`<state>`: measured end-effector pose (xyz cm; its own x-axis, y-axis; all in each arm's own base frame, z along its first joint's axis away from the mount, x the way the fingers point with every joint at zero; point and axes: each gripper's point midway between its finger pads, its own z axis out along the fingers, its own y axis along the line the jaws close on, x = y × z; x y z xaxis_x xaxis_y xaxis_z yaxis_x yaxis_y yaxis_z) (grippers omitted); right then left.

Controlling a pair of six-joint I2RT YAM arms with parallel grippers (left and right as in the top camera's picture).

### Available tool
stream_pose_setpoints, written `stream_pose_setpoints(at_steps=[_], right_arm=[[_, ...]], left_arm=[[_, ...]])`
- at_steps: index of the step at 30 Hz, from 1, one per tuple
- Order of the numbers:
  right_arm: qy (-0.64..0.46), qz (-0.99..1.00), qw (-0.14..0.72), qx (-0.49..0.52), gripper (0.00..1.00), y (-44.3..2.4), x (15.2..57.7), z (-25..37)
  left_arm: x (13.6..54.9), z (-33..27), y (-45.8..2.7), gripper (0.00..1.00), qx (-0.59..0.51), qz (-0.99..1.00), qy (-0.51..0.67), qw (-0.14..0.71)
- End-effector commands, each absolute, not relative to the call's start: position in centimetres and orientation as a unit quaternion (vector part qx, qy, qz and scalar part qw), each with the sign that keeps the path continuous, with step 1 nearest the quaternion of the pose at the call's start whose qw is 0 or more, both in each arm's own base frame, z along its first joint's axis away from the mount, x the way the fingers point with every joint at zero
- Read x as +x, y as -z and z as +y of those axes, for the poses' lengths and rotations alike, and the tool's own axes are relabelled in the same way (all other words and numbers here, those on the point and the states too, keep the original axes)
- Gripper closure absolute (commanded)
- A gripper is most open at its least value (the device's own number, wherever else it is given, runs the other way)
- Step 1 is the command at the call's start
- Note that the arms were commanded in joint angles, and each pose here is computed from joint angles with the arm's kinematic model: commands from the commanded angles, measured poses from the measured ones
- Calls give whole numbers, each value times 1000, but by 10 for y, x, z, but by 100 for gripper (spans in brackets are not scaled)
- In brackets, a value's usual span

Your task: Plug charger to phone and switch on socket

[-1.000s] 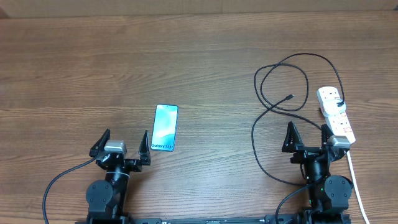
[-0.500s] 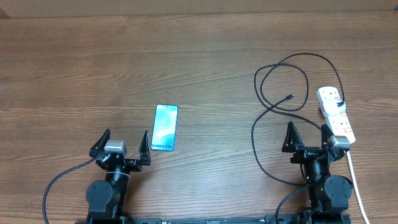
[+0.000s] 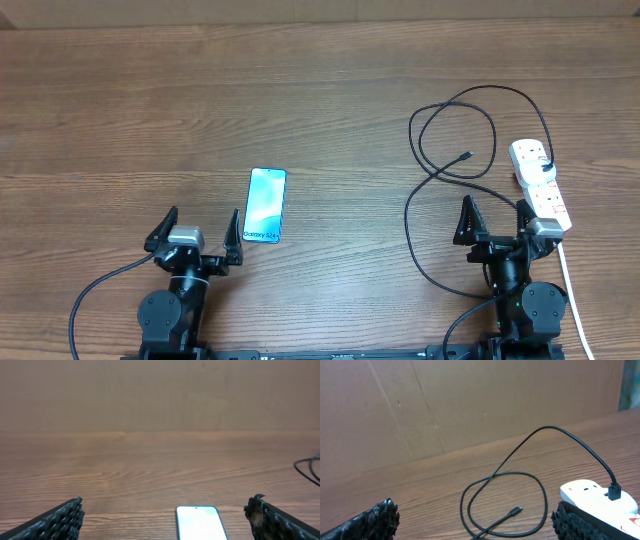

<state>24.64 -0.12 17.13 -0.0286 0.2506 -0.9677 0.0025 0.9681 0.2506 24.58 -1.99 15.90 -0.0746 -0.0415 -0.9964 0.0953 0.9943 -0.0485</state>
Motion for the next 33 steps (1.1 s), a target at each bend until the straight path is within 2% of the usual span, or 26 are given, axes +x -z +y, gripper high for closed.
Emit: stream_pose_setpoints(at_steps=[1,9,19,33], right_arm=[[-86,710,693,87,0,-169,247,-2],[-86,710,693,87,0,-169,247,-2],[-86,710,693,87,0,-169,247,-2],[-86,710,693,87,0,-169,247,-2]], left_arm=[[244,-28,-158,0,39,730,65,679],[240,-32,-166,1,28,735,91,671],[240,-32,-202,0,26,752,91,652],[277,-71,-225,0,73,841,183,504]])
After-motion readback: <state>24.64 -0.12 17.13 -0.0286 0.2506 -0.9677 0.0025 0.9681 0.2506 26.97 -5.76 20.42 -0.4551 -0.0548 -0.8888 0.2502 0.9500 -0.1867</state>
